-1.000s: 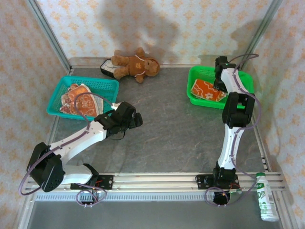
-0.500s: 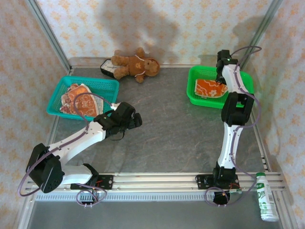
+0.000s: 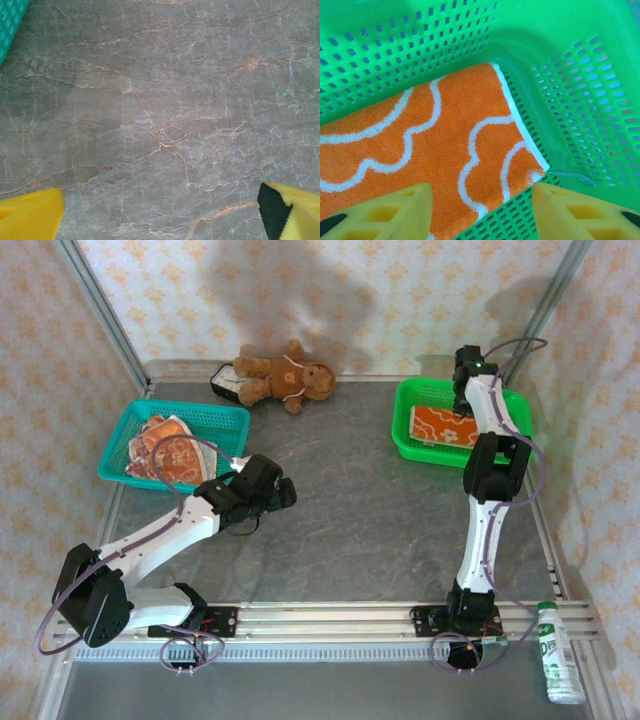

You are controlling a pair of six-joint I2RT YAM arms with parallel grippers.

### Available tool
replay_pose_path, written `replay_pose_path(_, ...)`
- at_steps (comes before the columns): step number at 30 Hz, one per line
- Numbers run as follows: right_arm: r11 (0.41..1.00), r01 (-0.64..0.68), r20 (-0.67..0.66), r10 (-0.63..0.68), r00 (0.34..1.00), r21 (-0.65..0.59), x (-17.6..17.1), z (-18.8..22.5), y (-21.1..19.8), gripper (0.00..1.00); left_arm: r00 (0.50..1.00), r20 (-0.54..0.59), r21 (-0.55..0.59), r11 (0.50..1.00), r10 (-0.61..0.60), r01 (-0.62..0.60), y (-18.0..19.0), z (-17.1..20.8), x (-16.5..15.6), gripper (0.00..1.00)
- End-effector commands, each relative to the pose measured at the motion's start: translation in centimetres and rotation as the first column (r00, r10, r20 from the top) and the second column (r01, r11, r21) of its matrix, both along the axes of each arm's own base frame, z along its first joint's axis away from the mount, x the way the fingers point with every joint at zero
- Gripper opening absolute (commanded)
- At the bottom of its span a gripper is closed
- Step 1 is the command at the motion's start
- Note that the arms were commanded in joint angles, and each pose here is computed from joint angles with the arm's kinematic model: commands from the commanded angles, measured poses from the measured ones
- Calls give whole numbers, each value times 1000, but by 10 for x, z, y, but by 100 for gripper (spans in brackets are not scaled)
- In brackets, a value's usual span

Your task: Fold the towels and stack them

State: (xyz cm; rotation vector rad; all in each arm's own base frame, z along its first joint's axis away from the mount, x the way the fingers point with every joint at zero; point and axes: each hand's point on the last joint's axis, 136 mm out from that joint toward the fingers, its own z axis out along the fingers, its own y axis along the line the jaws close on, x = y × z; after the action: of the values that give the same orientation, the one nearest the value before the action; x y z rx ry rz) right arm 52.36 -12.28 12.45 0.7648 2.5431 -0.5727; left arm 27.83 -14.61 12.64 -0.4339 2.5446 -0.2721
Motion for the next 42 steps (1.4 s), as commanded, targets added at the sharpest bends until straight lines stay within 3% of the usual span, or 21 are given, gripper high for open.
replay_pose_path(1, 1000, 28, 79, -28, 996, -5, -11, 46, -4, 54, 1000, 19, 43, 999, 25, -25, 14, 4, -1, 100)
replay_pose_path(7, 991, -36, 154, 16, 988, 126, -19, 59, 32, 56, 998, 42, 114, 993, 39, -44, 32, 17, 12, 100)
replay_pose_path(11, 970, -136, 262, 81, 962, 200, -25, 81, 70, 67, 996, 61, 196, 978, 60, -71, 58, 38, 36, 100)
replay_pose_path(13, 954, -181, 304, 104, 947, 237, -29, 90, 88, 74, 994, 72, 231, 968, 86, -100, 73, 50, 49, 100)
replay_pose_path(14, 946, -201, 326, 112, 939, 255, -32, 94, 97, 94, 992, 75, 240, 964, 100, -115, 81, 54, 56, 100)
replay_pose_path(15, 937, -223, 346, 122, 930, 268, -34, 99, 105, 100, 989, 78, 248, 959, 122, -138, 90, 56, 63, 100)
replay_pose_path(20, 898, -321, 408, 183, 894, 301, -49, 106, 144, 99, 943, 119, 345, 878, 310, -332, 155, 67, 91, 96)
replay_pose_path(24, 873, -357, 439, 192, 878, 332, -64, 110, 168, 99, 907, 116, 359, 835, 404, -417, 194, 57, 112, 90)
replay_pose_path(26, 862, -379, 448, 207, 870, 337, -73, 112, 180, 99, 888, 87, 378, 810, 452, -449, 214, 46, 119, 80)
replay_pose_path(30, 834, -424, 456, 243, 856, 352, -87, 109, 202, 99, 848, 62, 432, 752, 526, -498, 248, 26, 128, 76)
replay_pose_path(38, 825, -434, 448, 254, 857, 362, -105, 101, 206, 99, 821, -97, 499, 741, 563, -449, 286, -27, 138, 74)
replay_pose_path(42, 822, -440, 438, 266, 858, 361, -107, 99, 206, 99, 826, -143, 502, 759, 546, -415, 289, -48, 144, 72)
